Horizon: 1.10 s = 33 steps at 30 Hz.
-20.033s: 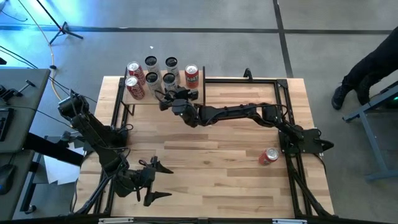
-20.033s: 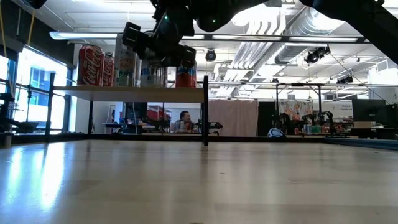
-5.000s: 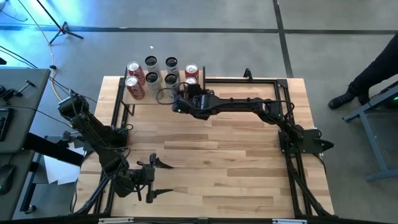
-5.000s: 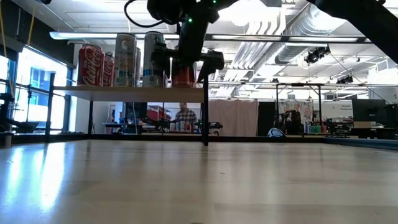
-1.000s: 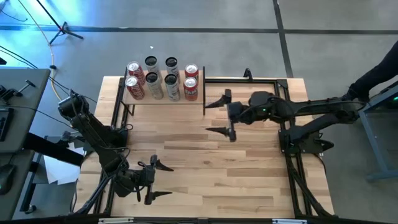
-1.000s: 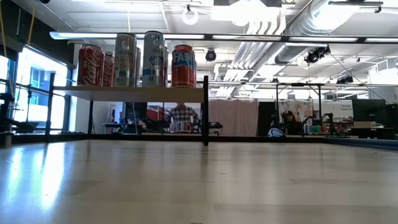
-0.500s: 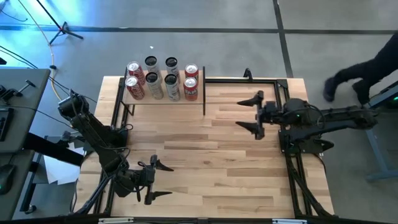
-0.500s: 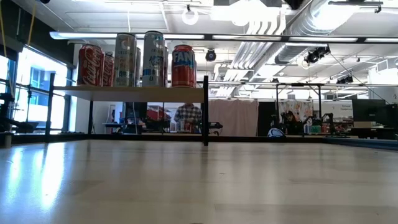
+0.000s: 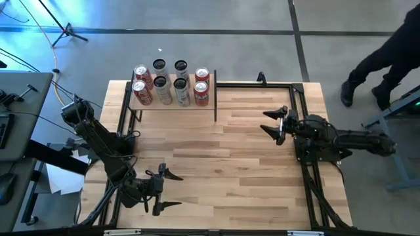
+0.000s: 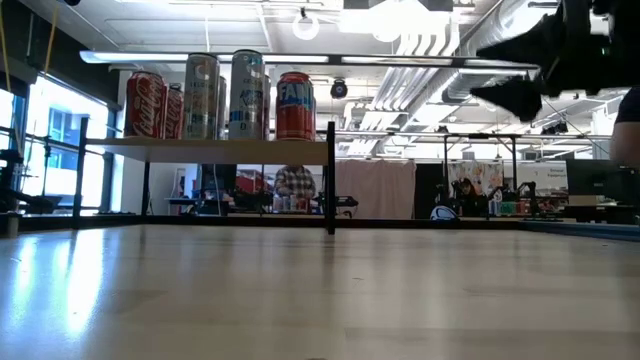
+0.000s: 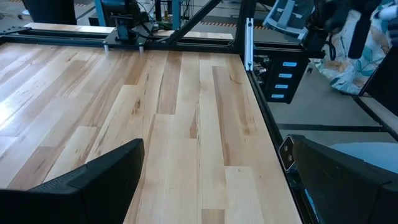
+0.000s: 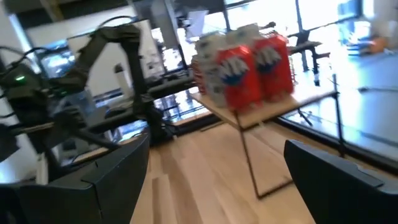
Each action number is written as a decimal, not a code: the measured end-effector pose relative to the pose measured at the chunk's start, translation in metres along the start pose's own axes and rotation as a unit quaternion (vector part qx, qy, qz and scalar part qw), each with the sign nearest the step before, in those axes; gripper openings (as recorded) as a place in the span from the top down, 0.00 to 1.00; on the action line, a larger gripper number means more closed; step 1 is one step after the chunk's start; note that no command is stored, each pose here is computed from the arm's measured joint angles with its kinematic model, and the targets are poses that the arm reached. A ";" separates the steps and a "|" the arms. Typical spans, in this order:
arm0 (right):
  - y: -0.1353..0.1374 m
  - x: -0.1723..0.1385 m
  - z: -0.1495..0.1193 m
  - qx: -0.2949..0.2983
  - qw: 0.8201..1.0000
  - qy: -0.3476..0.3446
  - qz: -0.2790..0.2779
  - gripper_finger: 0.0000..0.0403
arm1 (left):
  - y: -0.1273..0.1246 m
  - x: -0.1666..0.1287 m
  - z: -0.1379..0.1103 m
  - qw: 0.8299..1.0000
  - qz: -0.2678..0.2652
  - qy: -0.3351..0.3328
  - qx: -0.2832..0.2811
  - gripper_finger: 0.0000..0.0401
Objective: Place canned beverage on shelf
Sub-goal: Return to Home Position
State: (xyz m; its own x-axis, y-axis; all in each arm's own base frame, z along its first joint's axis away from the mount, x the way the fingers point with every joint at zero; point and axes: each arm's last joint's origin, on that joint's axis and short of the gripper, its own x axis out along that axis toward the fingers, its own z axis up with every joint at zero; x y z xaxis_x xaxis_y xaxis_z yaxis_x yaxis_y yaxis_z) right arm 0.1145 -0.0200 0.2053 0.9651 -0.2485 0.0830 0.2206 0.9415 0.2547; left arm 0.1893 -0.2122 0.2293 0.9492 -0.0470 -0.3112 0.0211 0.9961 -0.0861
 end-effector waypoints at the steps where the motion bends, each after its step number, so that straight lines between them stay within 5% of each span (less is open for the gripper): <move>1: -0.004 -0.002 -0.006 0.008 1.000 -0.001 -0.008 0.11 | 0.000 0.000 0.000 1.000 0.000 0.000 0.000 0.03; 13: -0.027 -0.018 -0.032 0.012 0.996 0.022 -0.089 0.11 | 0.000 0.000 0.000 1.000 0.000 0.000 0.000 0.03; 24: -0.047 -0.027 -0.024 -0.058 0.986 -0.004 -0.159 0.11 | 0.000 0.000 0.000 1.000 0.000 0.000 0.000 0.03; 33: -0.062 -0.033 -0.019 -0.051 0.968 -0.022 -0.244 0.11 | 0.000 0.000 0.000 1.000 0.000 0.000 0.000 0.03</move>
State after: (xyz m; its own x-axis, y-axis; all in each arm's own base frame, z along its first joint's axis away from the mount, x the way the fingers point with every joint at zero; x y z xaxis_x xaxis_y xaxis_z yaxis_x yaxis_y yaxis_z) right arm 0.0718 -0.0658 0.1680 0.7356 -0.6771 0.0177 0.6643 0.7263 0.1765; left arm 0.1893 -0.2122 0.2293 0.9492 -0.0470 -0.3112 0.0211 0.9961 -0.0861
